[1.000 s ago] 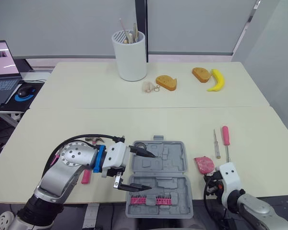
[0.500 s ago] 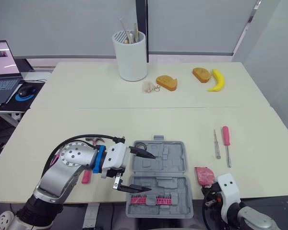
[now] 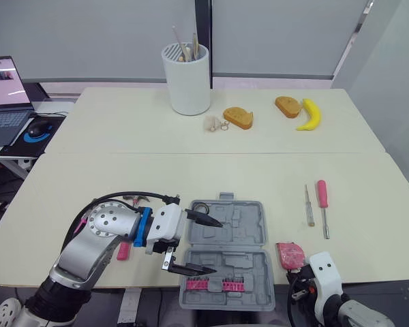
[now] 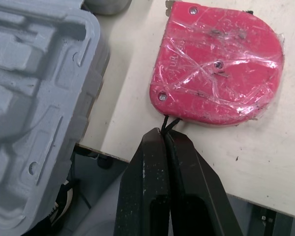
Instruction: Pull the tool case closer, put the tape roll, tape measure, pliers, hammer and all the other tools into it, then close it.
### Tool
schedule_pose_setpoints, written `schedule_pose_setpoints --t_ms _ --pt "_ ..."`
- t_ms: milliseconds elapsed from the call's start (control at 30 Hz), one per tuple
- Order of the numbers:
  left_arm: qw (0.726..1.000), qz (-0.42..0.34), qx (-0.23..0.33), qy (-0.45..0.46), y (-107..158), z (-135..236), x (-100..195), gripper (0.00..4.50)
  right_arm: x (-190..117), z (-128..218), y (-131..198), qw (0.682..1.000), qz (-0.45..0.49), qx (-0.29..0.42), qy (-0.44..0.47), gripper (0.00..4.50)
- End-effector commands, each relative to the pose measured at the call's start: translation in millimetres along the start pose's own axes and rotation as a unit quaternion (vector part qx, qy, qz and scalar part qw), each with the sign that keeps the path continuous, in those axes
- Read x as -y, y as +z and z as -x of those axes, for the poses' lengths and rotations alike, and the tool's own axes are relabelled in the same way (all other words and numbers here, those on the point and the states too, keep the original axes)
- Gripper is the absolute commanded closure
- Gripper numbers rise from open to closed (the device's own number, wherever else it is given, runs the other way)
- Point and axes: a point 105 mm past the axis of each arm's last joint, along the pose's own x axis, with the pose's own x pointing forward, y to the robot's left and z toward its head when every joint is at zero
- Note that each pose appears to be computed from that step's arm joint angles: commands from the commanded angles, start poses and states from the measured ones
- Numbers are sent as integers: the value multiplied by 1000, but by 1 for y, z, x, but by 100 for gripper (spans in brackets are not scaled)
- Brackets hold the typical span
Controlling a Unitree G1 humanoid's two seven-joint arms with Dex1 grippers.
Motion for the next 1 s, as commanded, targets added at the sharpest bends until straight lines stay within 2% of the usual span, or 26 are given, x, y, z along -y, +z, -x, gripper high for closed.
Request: schedule_pose_setpoints --t_ms 33,200,467,633,700,833,1000 --pt "1000 -21 9 -12 10 -3 3 0 -7 5 6 1000 3 13 10 447" --pt "1000 -21 9 -13 10 -3 2 0 -5 3 9 1000 -11 17 2 447" --pt "1000 -20 9 -11 9 -3 2 0 -7 22 6 999 -5 -8 45 281" --pt "1000 -18 10 -8 7 -3 2 0 -4 60 31 975 166 -12 146 168" --pt "1000 -18 11 -8 7 -3 1 0 0 65 46 956 234 3 179 123" --pt "1000 -20 14 -9 7 -5 1 0 13 64 73 917 336 19 217 2" --pt "1000 -20 20 -11 9 -10 4 0 29 43 93 871 427 27 243 2"
